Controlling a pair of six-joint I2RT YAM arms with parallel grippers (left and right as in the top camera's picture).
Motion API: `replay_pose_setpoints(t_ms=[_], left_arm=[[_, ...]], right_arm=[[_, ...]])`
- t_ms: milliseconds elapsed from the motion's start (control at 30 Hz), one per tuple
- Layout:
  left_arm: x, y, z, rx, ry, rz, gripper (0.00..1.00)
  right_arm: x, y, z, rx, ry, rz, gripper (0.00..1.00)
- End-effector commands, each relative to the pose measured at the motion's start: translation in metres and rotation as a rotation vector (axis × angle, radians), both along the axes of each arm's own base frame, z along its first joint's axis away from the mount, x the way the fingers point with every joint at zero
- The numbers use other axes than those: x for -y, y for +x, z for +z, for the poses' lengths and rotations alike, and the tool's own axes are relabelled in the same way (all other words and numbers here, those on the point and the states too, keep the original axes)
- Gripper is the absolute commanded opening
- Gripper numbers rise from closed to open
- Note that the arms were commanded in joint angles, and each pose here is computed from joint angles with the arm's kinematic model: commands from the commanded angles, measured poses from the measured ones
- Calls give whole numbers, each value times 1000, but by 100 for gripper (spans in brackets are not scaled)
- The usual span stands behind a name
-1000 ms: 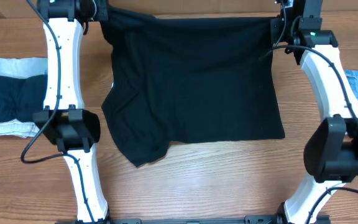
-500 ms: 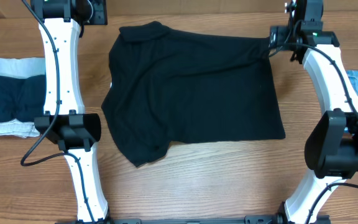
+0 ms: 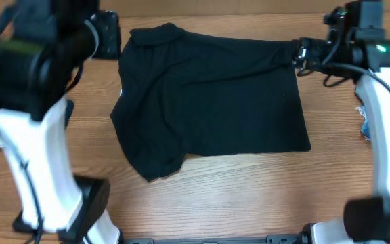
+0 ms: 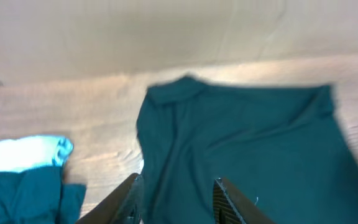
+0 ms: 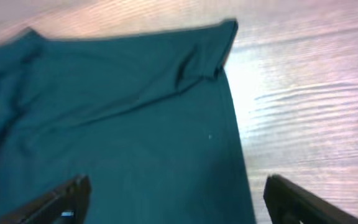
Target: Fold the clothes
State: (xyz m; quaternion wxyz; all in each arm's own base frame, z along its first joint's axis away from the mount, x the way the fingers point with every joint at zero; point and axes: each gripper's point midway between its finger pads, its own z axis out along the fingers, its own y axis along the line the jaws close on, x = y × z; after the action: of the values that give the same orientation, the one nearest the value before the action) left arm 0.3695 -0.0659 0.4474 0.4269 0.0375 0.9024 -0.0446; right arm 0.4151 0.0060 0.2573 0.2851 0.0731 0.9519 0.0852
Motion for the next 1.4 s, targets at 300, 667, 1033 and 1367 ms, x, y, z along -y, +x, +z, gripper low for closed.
replay_pose_setpoints(t_ms=[300, 667, 1033, 1367], left_arm=[[-5, -102, -43, -187, 36, 60, 45], [13, -73, -241, -557, -93, 112, 51], [15, -73, -325, -799, -178, 131, 47], [63, -122, -378, -856, -25, -302, 50]], right_arm=[[-83, -92, -47, -313, 213, 228, 89], [-278, -189, -130, -419, 163, 452, 75], [-262, -168, -180, -494, 66, 260, 60], [-65, -79, -148, -416, 155, -101, 74]])
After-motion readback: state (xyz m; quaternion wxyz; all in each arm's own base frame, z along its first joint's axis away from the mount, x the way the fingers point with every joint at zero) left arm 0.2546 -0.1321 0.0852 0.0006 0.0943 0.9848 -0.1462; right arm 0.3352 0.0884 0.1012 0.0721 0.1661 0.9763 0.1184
